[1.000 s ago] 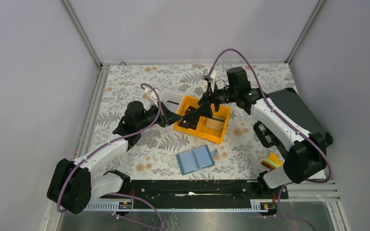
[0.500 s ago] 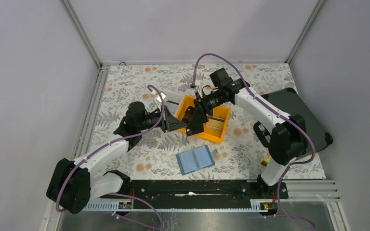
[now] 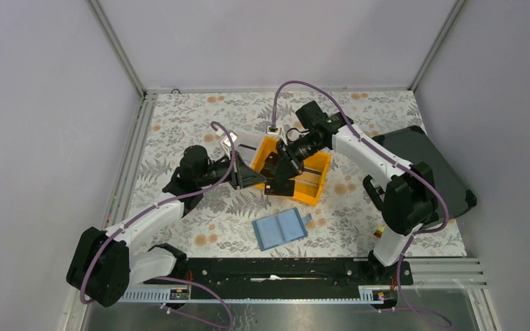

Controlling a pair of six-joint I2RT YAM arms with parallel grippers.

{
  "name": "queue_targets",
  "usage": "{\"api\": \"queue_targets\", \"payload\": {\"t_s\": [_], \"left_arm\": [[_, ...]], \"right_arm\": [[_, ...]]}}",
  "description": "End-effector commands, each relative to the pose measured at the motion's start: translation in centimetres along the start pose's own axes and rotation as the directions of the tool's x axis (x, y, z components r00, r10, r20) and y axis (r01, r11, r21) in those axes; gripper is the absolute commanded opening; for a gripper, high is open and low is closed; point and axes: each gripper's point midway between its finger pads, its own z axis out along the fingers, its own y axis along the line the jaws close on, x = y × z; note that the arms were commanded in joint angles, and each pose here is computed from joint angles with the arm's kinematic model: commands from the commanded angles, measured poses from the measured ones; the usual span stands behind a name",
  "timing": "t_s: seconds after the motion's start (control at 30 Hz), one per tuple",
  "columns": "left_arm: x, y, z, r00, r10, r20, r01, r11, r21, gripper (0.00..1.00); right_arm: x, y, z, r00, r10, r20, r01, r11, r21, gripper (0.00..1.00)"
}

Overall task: Put the credit cards into the card holder
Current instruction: Pick up the credit card from the storage box, then insert the credit card into the card holder.

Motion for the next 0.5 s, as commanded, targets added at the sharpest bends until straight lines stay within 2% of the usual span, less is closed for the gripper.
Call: {"api": "queue_targets", "payload": {"t_s": [0.0,0.07,0.13,0.17,0.2,0.3,0.4,0.47], "left_arm": [[-1.9,-1.9,-0.2,0.996,0.077,0.049,-0.079,0.996,0.036,0.0],[-2.1,-1.5,-0.3,0.995,0.074,0.064,-0.074,0.997,0.003,0.13],[-2.5,-0.7,-0.6,0.994,0.07,0.086,-0.065,0.996,-0.062,0.57],[-2.7,-0.3,-0.8,0.992,0.075,0.098,-0.066,0.993,-0.095,0.71],[-2.9,0.1,-1.1,0.99,0.079,0.117,-0.063,0.989,-0.134,0.78],[-3.4,1.5,-2.4,0.977,0.094,0.191,-0.043,0.965,-0.257,0.89],[-2.6,3.2,-3.8,0.963,0.062,0.261,0.039,0.93,-0.366,0.9],[-1.3,4.5,-4.4,0.958,0.008,0.286,0.115,0.904,-0.411,0.9]], "right_arm": [[-1.8,1.5,-0.8,0.998,-0.047,0.043,0.047,0.999,0.008,0.0],[-2.2,1.7,-1.2,0.995,-0.049,0.082,0.044,0.998,0.052,0.0],[-2.0,1.4,-1.4,0.992,-0.036,0.124,0.022,0.993,0.116,0.0],[-2.2,1.1,-1.7,0.987,-0.028,0.159,0.002,0.986,0.167,0.0],[-2.3,0.8,-2.0,0.981,-0.015,0.195,-0.027,0.977,0.211,0.0],[-2.6,0.2,-2.4,0.931,0.071,0.358,-0.175,0.948,0.268,0.0],[-2.2,0.1,-2.4,0.84,0.123,0.529,-0.299,0.918,0.261,0.0],[-1.1,0.4,-2.1,0.792,0.147,0.593,-0.347,0.907,0.238,0.0]]}}
